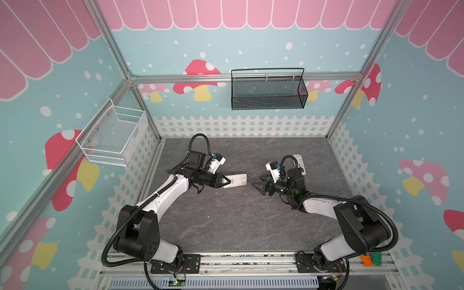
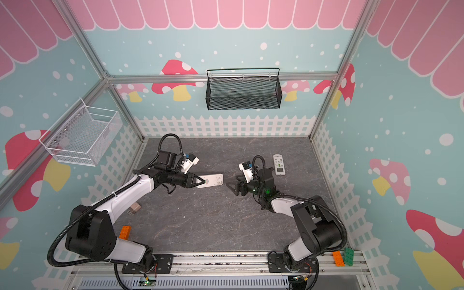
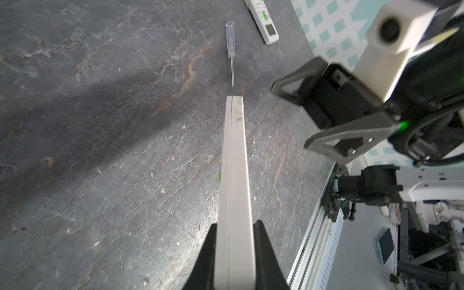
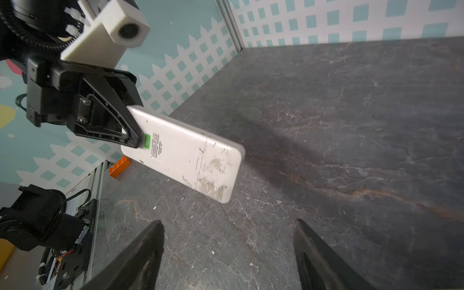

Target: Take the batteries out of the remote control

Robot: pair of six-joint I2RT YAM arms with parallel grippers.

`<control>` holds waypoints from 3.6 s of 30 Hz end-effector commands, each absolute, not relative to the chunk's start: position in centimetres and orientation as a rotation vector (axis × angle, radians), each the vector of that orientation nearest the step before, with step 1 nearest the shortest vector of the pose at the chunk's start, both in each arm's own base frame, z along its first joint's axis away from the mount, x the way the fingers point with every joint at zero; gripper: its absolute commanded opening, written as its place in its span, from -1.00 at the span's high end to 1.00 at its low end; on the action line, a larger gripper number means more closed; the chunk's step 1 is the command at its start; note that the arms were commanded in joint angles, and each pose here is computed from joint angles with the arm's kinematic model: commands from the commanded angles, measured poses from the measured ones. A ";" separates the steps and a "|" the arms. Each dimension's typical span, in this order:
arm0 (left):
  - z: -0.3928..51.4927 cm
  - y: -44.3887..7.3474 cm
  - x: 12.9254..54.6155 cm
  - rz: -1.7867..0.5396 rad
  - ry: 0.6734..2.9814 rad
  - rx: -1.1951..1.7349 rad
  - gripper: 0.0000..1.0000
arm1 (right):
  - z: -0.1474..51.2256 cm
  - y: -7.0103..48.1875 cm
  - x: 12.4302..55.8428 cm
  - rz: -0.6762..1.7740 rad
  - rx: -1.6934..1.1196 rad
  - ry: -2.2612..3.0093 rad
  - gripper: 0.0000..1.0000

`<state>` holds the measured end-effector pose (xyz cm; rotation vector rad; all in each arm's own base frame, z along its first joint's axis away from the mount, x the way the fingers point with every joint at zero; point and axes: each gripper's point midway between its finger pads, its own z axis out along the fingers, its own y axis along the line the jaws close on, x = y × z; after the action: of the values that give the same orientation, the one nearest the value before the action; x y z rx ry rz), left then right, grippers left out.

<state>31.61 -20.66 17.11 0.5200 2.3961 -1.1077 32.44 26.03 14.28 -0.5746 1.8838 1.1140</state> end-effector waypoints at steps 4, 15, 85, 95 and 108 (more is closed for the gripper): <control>19.9 -21.4 32.4 -1.205 2.265 0.490 1.00 | 15.4 28.2 33.5 1.266 -0.497 1.830 -0.59; 19.6 -21.8 31.9 -1.204 2.258 0.524 1.00 | 15.6 30.9 35.9 1.327 -0.524 1.808 -0.47; 19.1 -22.7 31.1 -1.239 2.244 0.625 1.00 | 14.4 30.8 33.9 1.585 -0.539 1.782 0.50; 18.9 -22.5 31.2 -1.219 2.262 0.626 1.00 | 12.4 29.0 35.0 1.519 -0.442 1.864 0.68; 18.8 -22.5 31.1 -1.224 2.262 0.633 1.00 | 11.5 28.1 35.9 1.498 -0.370 1.895 0.29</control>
<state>30.76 -22.39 17.78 0.6375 2.2826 -1.2327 33.05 29.93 14.63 -0.5845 1.7711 1.6230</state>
